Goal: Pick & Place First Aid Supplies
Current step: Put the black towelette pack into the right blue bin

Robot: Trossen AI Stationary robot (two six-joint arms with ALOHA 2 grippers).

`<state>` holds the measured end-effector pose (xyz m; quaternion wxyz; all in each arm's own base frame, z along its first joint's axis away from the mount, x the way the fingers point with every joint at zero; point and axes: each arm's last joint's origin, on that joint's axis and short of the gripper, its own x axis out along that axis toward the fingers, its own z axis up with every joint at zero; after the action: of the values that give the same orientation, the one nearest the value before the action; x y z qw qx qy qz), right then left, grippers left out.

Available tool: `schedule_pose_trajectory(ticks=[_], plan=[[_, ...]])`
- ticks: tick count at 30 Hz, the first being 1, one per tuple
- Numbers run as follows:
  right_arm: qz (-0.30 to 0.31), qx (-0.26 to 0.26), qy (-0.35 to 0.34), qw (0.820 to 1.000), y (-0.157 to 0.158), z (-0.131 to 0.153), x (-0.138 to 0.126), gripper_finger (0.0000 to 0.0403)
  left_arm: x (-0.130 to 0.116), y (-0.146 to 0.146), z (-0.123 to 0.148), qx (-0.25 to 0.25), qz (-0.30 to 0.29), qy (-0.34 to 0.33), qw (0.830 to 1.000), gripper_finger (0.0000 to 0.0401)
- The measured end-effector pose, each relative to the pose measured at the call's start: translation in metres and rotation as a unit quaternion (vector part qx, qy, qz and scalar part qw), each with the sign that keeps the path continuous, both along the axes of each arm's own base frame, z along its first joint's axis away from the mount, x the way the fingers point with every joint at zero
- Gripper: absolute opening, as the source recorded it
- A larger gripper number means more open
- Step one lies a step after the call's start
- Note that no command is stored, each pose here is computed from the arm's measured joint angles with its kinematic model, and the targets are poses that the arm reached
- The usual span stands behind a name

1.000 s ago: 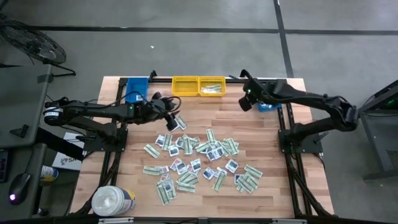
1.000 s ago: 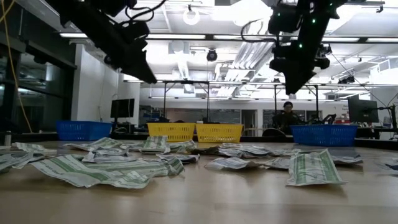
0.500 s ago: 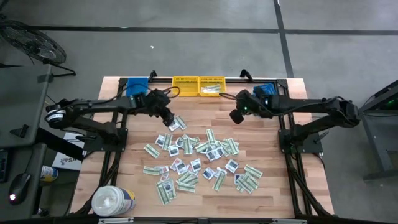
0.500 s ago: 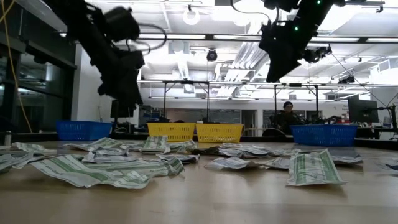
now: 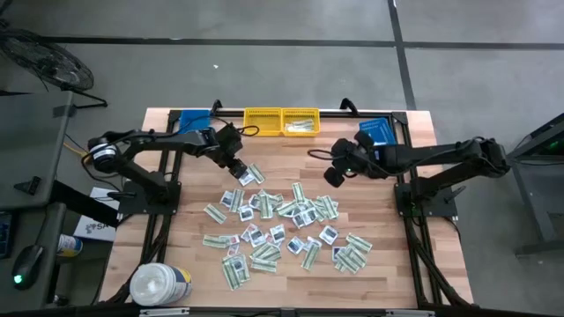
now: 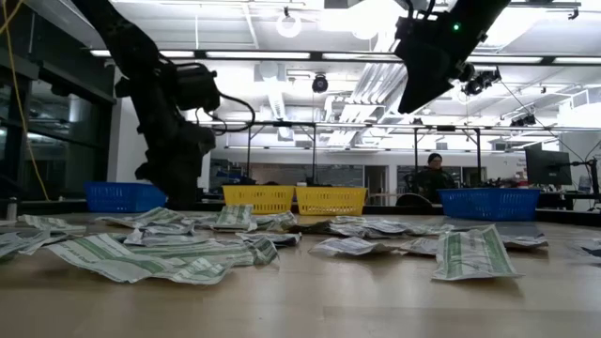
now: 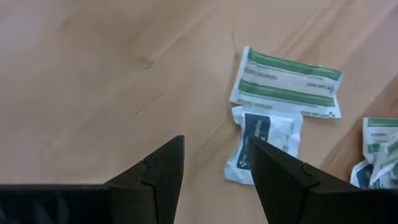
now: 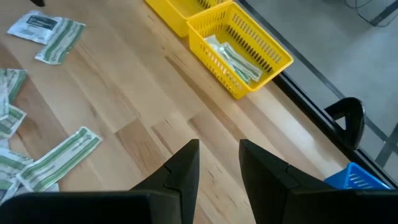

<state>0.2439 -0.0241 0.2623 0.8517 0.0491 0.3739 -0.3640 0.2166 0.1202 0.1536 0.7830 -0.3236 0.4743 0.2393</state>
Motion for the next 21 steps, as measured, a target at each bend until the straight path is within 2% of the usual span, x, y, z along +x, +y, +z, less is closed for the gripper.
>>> schedule_pose_trajectory(ticks=[13,21], plan=[[0.007,0.001,0.001,1.0,0.002,0.0,0.0,0.0108,-0.001,-0.003,-0.004,-0.028,-0.013,0.008,0.999,0.0177],[0.014,0.0,0.001,1.0,0.006,0.0,0.001,0.0108,0.005,0.0,-0.026,-0.069,-0.028,0.033,0.997,0.0177]])
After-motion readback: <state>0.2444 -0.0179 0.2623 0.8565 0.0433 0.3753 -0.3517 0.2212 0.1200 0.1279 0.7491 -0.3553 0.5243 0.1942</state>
